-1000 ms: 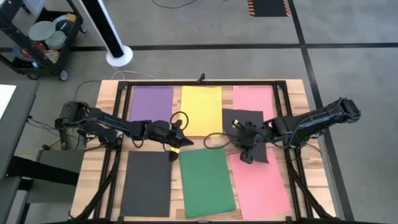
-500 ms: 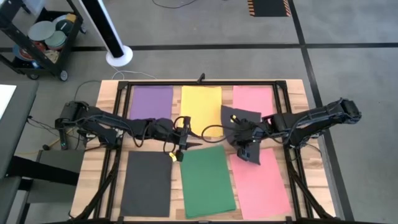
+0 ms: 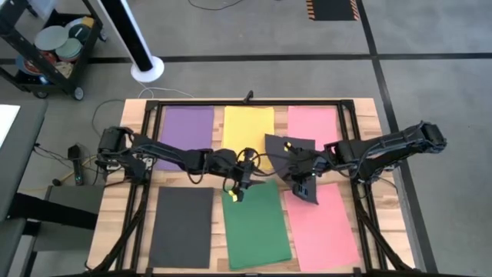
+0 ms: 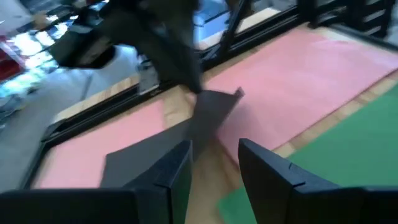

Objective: Organize paper
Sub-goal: Stack the black paper on top of the black paper

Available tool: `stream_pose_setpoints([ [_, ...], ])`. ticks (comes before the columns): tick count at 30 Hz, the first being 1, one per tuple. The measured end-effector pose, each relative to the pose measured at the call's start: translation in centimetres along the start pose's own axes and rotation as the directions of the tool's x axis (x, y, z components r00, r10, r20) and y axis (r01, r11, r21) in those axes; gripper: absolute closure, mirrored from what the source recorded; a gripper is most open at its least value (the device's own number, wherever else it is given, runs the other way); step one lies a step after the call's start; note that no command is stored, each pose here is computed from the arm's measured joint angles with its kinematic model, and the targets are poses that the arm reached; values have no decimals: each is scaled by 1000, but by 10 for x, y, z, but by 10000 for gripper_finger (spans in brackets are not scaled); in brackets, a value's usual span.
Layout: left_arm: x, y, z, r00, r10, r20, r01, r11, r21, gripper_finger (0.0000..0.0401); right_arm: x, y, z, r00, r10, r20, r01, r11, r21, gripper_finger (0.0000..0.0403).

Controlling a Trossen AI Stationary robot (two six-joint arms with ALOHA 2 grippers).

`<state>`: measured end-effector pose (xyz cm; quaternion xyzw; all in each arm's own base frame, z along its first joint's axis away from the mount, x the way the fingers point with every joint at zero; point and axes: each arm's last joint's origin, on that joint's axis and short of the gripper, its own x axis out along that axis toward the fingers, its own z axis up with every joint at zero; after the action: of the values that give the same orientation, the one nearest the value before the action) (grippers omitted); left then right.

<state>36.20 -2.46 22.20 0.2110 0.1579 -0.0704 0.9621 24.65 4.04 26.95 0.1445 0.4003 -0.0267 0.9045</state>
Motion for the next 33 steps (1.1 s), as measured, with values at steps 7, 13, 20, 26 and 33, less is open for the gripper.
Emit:
stream_pose_setpoints([
  [7,25,-4,-4,996,-86,-26,86,996,6,273,0,0,0,1000,9,-1,-9,1000,0,403],
  [13,28,0,0,999,-43,-25,44,998,34,273,0,1,0,1000,13,2,-13,1000,-2,403],
  [20,29,14,6,1000,-22,2,22,999,43,273,0,4,1,999,36,9,-36,999,-6,403],
  [26,31,19,7,998,-61,13,60,998,13,273,0,4,1,999,38,11,-38,999,-6,403],
  [33,33,18,4,998,-66,5,66,998,9,273,0,4,3,998,47,31,-47,999,-6,403],
])
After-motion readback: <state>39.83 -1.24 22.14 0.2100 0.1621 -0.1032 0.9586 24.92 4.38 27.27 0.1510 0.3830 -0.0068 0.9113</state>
